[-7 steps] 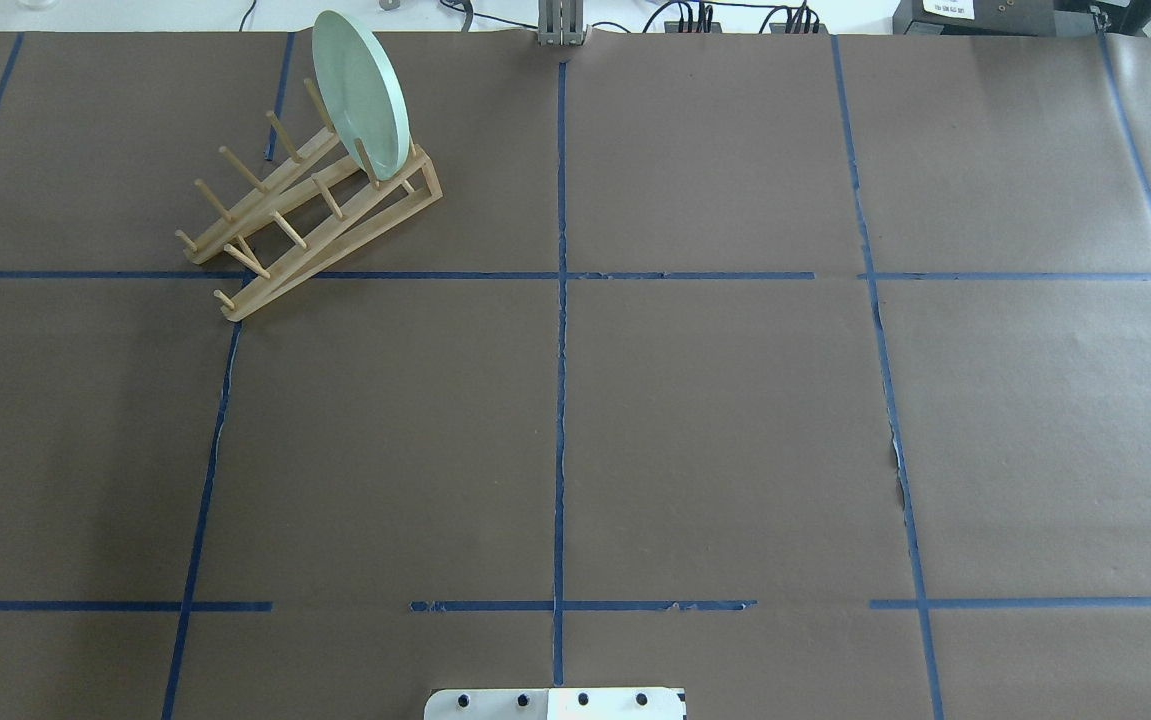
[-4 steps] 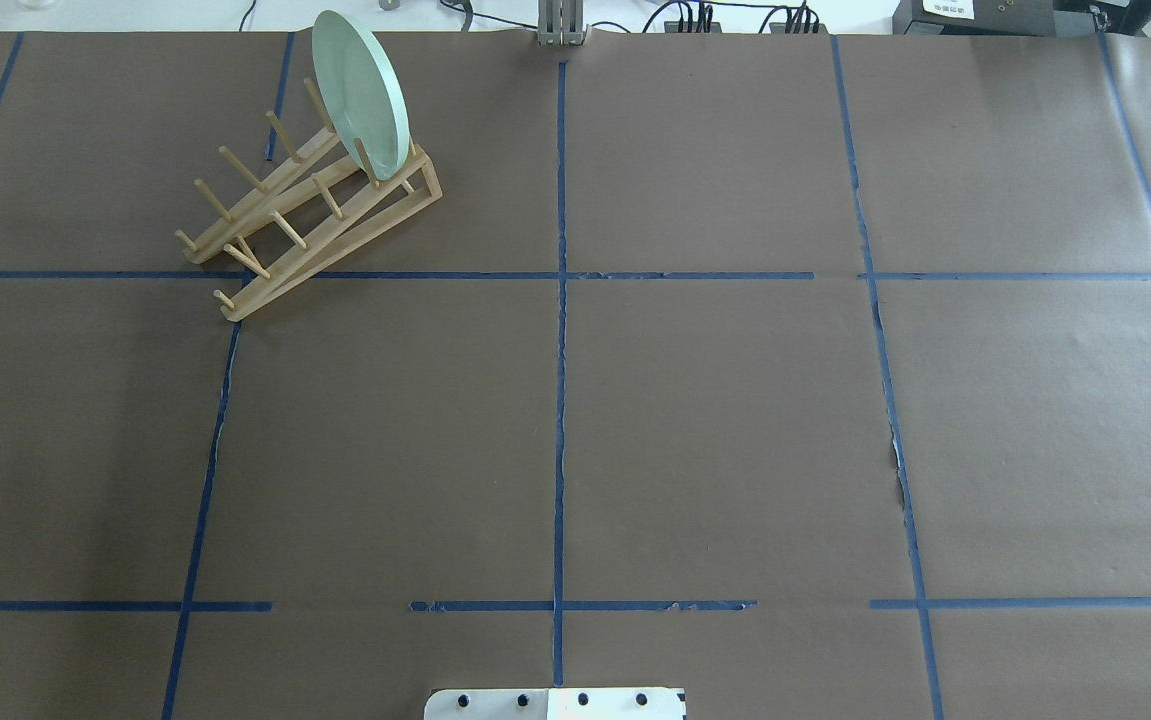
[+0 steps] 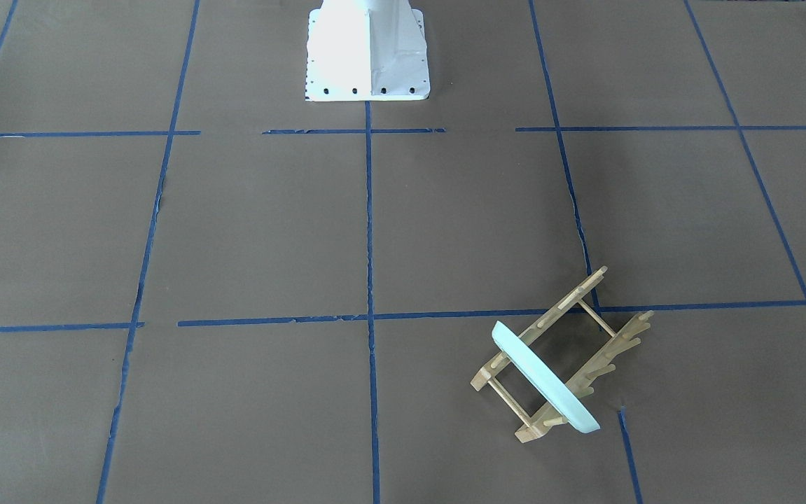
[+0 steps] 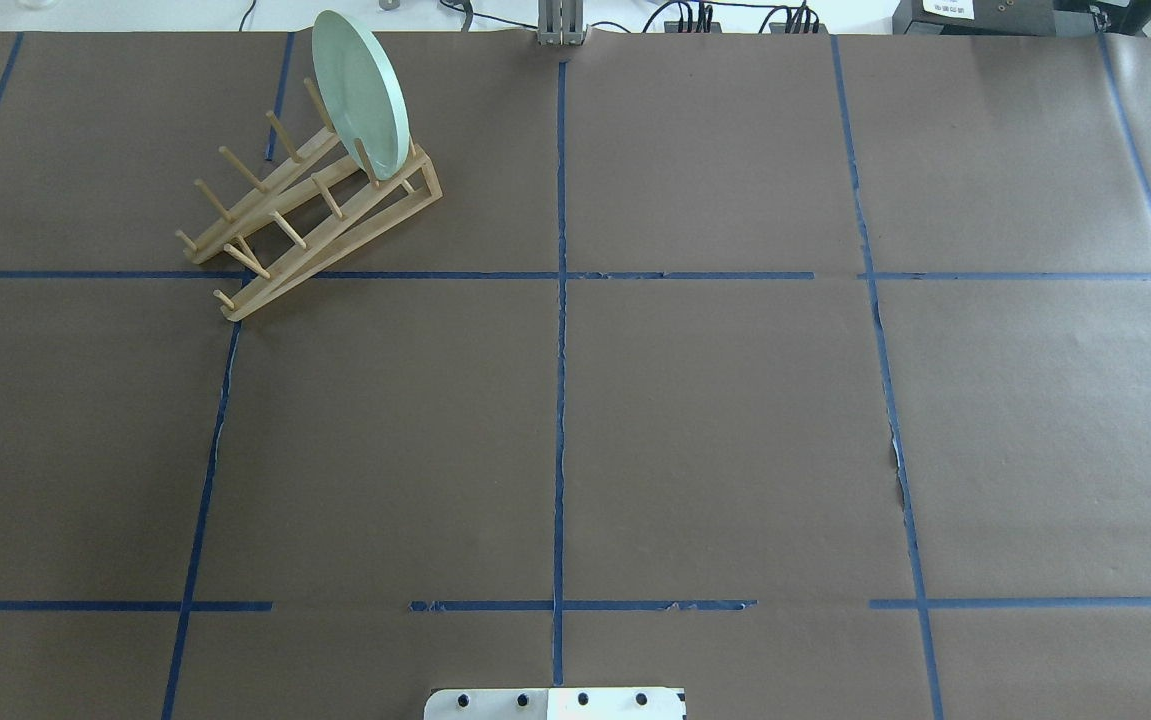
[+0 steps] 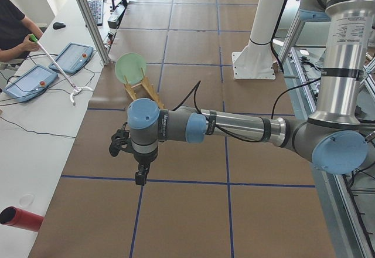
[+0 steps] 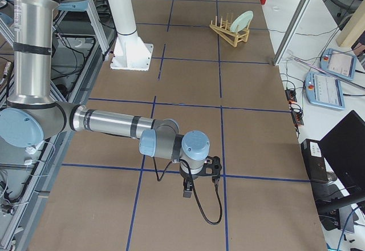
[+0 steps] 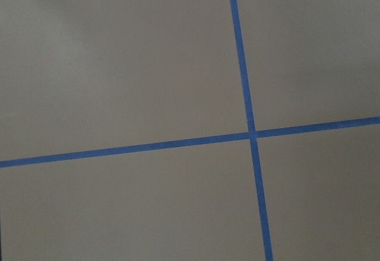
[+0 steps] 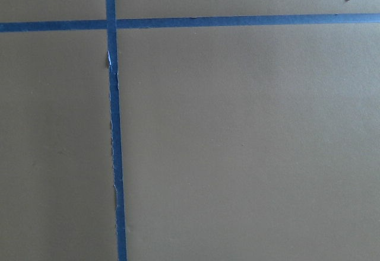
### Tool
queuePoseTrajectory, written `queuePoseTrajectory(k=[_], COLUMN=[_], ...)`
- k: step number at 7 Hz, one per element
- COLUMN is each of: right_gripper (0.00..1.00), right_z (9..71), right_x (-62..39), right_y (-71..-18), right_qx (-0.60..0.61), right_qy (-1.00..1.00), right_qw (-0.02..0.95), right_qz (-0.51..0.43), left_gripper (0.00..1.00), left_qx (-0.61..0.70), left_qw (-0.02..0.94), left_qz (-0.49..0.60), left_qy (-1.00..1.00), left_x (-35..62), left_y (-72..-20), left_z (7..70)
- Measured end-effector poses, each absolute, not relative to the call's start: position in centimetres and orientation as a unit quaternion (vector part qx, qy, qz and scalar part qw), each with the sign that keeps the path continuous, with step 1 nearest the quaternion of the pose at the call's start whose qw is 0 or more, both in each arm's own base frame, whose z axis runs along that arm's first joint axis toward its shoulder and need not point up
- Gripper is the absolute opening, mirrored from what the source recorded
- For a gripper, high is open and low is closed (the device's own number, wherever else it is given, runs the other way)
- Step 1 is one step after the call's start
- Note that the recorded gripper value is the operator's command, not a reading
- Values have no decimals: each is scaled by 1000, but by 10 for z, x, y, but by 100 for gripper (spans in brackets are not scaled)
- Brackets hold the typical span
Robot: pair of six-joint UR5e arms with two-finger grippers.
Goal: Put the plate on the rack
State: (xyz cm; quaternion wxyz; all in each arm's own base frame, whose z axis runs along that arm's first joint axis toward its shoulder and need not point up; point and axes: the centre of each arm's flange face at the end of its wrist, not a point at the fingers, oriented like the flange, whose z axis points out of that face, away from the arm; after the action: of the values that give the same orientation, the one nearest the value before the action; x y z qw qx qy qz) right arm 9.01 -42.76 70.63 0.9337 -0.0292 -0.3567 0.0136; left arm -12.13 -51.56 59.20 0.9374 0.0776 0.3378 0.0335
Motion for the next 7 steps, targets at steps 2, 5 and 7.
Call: queuePoseTrajectory(k=[2,5,7], right_gripper=[100,100,100], right_z=[706,706,706], right_x=[90,90,90], right_y=[-427,-428,-428], right_qx=[-29,-29,-29], right_qy=[-357,-357,-357], right_qw=[934,934,934], right_qz=[14,14,14], left_gripper=[100,100,100], left_qx=[65,63,57], left_qw=[924,909,910], left_qz=[18,5,4], left_qy=[377,411,411], left_x=[-118,-111,-108], left_y=[-506,-496,-495], left_z=[594,624,632])
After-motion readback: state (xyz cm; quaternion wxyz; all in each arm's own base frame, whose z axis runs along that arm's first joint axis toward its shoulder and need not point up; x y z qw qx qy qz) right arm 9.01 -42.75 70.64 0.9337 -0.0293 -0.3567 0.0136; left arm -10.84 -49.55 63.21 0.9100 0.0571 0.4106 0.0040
